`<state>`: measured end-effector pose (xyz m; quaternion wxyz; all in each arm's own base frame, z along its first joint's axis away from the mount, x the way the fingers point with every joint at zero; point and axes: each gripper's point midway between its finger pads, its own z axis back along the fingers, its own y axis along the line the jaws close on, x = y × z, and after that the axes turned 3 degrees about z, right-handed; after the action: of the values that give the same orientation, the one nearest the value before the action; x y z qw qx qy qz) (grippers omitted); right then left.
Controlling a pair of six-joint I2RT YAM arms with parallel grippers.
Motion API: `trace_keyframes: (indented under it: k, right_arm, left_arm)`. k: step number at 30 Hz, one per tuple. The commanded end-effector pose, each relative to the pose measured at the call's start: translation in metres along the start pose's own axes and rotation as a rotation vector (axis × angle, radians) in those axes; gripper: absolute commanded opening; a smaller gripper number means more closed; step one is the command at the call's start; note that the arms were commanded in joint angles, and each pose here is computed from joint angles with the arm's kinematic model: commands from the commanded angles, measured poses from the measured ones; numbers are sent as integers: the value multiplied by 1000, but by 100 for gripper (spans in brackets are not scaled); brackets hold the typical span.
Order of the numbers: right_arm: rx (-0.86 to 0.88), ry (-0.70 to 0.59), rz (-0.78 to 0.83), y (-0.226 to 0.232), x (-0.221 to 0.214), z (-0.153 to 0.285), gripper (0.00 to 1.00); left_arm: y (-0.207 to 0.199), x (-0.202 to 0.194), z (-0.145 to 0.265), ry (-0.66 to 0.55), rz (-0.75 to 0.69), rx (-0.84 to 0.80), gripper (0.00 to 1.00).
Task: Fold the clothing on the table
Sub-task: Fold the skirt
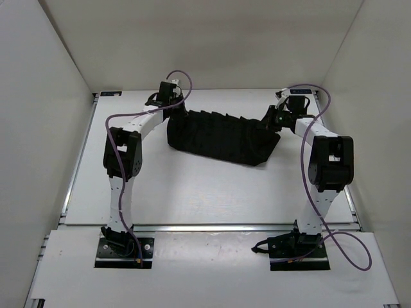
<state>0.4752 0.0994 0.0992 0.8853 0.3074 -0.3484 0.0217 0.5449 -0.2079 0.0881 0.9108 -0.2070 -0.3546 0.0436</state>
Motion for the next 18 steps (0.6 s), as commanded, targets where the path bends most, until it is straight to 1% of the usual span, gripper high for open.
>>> trace_keyframes:
  k: [1,2,3,4,5,6,7,8,9,10,11,12,13,14,15,16,18]
  right_arm:
    - [-8,-6,42,2,10,-5,0]
    - [-17,-4,36,-1,9,-5,0]
    - [-26,-15,37,-4,13,-5,0]
    - [-33,-3,30,-7,8,-6,1]
    - [-44,-10,40,-7,13,-5,3]
    - [-56,-2,33,-11,14,-6,16]
    - [-57,16,25,-10,13,-4,33]
    - [-69,22,11,-12,12,-3,39]
    - [-79,32,5,-12,10,-1,53]
    - [-83,21,12,-9,14,3,63]
    - [-99,32,4,-11,9,3,66]
    - [-105,26,8,-5,9,8,80]
    - [-112,23,6,1,7,14,87]
    - [-129,28,1,-3,3,19,91]
    - [-131,21,18,8,0,22,99]
    - [-147,26,24,7,-9,26,99]
    - [-139,21,46,19,-15,28,99]
  left_arm:
    - [6,28,0,-50,11,15,8]
    - [4,23,-6,-41,10,14,12]
    - [2,24,-10,-43,7,13,21]
    - [1,30,-10,-50,9,16,37]
    - [-3,31,-14,-54,5,12,45]
    - [-1,29,-17,-46,6,22,61]
    - [-3,32,-16,-52,0,32,78]
    - [-2,38,-13,-70,-5,45,85]
    - [-2,40,-9,-73,-9,45,95]
    - [4,40,-9,-77,-14,59,97]
    - [2,40,-5,-78,-25,56,98]
    - [2,45,1,-91,-30,60,98]
    - [8,38,1,-81,-33,81,97]
    - [13,34,4,-78,-35,98,98]
    - [14,27,10,-69,-46,109,97]
    - [13,28,15,-82,-53,112,96]
    - [21,8,16,-48,-69,153,89]
